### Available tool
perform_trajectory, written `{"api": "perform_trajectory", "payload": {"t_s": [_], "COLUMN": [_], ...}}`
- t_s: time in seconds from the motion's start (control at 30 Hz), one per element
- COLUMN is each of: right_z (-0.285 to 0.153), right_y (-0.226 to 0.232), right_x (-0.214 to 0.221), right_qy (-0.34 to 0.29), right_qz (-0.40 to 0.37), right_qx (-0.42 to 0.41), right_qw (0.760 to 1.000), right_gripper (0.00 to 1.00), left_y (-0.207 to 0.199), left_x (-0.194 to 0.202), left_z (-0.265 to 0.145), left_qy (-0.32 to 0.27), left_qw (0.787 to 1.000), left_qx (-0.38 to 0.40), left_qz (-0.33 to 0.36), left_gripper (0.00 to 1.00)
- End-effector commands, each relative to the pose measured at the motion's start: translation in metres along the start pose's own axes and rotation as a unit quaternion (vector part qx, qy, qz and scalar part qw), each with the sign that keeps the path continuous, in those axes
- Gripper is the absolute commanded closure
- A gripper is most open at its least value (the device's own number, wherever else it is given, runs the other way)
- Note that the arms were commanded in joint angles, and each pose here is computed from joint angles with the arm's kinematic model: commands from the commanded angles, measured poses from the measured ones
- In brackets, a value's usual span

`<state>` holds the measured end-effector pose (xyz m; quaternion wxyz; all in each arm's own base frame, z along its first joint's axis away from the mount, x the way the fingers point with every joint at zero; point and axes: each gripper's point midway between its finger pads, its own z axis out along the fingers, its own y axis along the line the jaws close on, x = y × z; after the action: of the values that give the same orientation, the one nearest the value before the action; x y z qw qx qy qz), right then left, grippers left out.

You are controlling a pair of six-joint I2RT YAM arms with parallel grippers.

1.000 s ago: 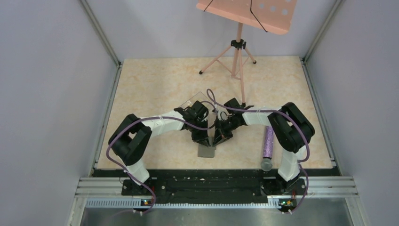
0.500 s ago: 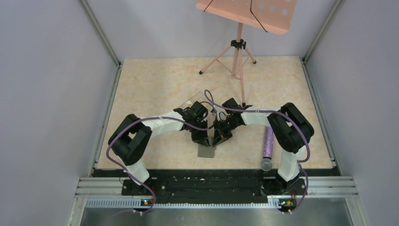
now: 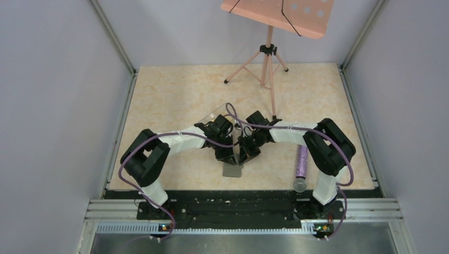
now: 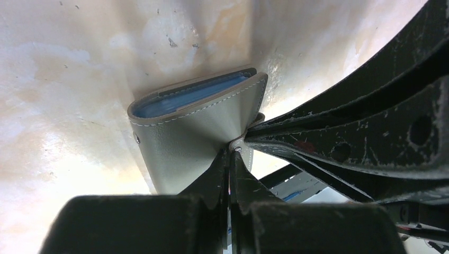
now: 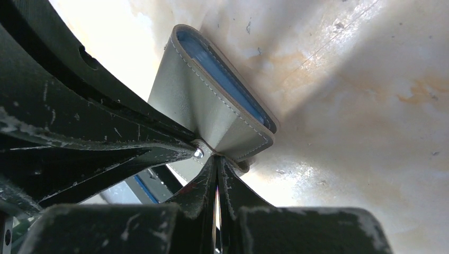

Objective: Put the credit cards into the card holder
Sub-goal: Close the card holder at the center of the board.

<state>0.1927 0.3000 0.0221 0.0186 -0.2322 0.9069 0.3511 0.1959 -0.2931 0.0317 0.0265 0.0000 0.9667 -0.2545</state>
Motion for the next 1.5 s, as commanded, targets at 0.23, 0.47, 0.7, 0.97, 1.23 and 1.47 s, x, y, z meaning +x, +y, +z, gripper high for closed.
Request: {"api": "perform_trajectory", "payload": {"t_s": [0.23, 0.47, 0.7, 0.97, 1.23, 1.47], "right_z": [0.036, 0.040, 0.039, 0.031, 0.018, -0.003], "right_y": [-0.044, -0.036, -0.030, -0.016, 0.000, 0.024], "right_x": [0.037, 0.038, 0.035, 0.024, 0.010, -0.010], "right_qy": [0.039, 0.047, 0.047, 0.028, 0.003, -0.033], "right_qz": [-0.025, -0.011, -0.004, 0.017, 0.019, 0.001], "right_qx": [0.094, 0.070, 0.060, 0.026, 0.000, -0.022], "right_qw": [0.994, 0.996, 0.997, 0.999, 1.000, 0.999], "right_gripper": [1.00, 1.00, 1.00, 1.00, 1.00, 0.94], "left_y": [0.101, 0.120, 0.117, 0.113, 0.084, 0.015], "left_x": [-0.002, 0.003, 0.003, 0.012, -0.002, -0.029], "left_z": [0.015, 0.017, 0.019, 0.030, 0.016, -0.029], "left_qy": [-0.033, -0.017, -0.017, 0.008, -0.032, -0.131], "left_qw": [0.968, 0.952, 0.938, 0.929, 0.940, 0.960], "left_qx": [-0.246, -0.301, -0.331, -0.341, -0.302, -0.190], "left_qz": [0.032, 0.059, 0.104, 0.141, 0.155, 0.160], "left_gripper": [1.00, 1.00, 1.00, 1.00, 1.00, 0.75]}}
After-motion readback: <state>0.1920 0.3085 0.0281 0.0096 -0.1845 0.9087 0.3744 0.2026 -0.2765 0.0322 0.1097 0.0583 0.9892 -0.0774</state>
